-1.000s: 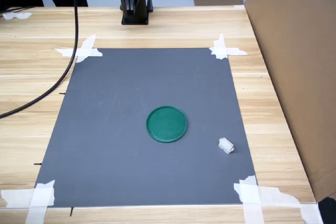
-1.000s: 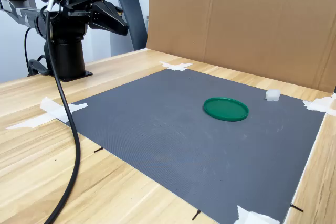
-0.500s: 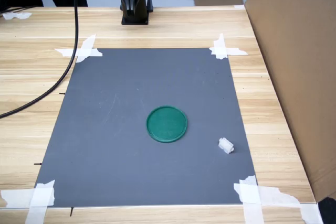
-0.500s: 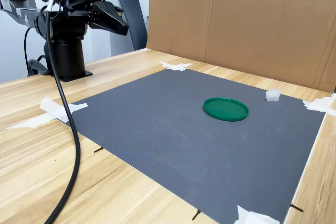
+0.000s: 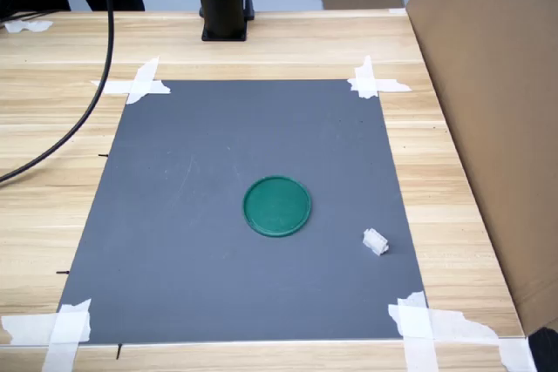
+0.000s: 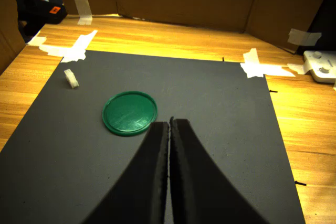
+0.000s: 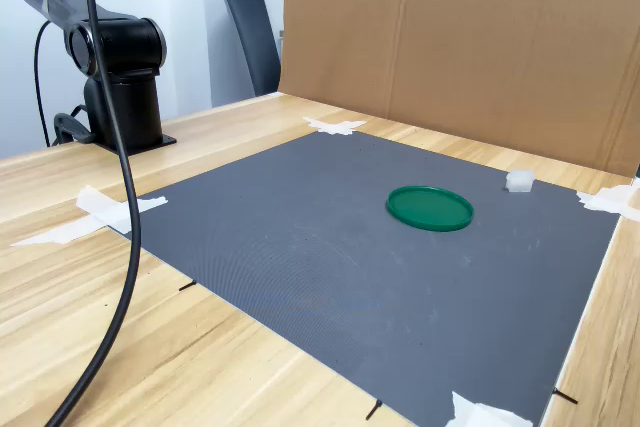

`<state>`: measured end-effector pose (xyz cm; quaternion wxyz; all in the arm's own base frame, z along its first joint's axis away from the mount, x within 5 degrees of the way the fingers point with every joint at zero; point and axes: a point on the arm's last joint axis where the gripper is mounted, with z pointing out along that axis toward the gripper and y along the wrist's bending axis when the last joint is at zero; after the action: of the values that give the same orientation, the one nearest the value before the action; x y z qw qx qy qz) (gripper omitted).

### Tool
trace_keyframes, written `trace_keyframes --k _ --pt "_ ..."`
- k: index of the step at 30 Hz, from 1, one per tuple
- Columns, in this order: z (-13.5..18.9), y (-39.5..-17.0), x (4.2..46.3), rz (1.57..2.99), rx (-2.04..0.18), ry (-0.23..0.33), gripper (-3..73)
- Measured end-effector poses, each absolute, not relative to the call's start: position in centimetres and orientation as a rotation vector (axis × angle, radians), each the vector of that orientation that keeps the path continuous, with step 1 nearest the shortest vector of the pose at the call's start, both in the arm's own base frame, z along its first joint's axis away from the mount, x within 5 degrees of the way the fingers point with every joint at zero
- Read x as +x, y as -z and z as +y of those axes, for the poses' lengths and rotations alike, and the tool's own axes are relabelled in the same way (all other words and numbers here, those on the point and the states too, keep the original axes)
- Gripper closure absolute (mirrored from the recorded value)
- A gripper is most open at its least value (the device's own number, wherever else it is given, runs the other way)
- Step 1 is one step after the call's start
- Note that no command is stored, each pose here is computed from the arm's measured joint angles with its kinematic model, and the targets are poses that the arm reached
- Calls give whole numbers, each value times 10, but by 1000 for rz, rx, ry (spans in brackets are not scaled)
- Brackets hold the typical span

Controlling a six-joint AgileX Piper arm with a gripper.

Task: Grasp a white terminal and put it in the green lid.

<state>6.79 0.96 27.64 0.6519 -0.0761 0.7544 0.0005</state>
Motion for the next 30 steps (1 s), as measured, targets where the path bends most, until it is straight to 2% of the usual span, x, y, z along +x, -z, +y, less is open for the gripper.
trace_keyframes --k 4,7,9,15,19,22,26,28,30 --pt "11 -293 88 1813 -196 -21 721" --pt "16 -303 106 2013 -342 -50 721" --pt "17 -306 113 2063 -402 -49 721" --pt "19 -326 135 2093 -578 -5 721" --pt "22 -337 147 2127 -682 -24 707" --pt "24 -347 162 2176 -739 -62 642" --pt "24 -359 174 2175 -750 -68 549" --pt "24 -381 188 2123 -741 -45 396" --pt "23 -392 196 2086 -724 -30 323"
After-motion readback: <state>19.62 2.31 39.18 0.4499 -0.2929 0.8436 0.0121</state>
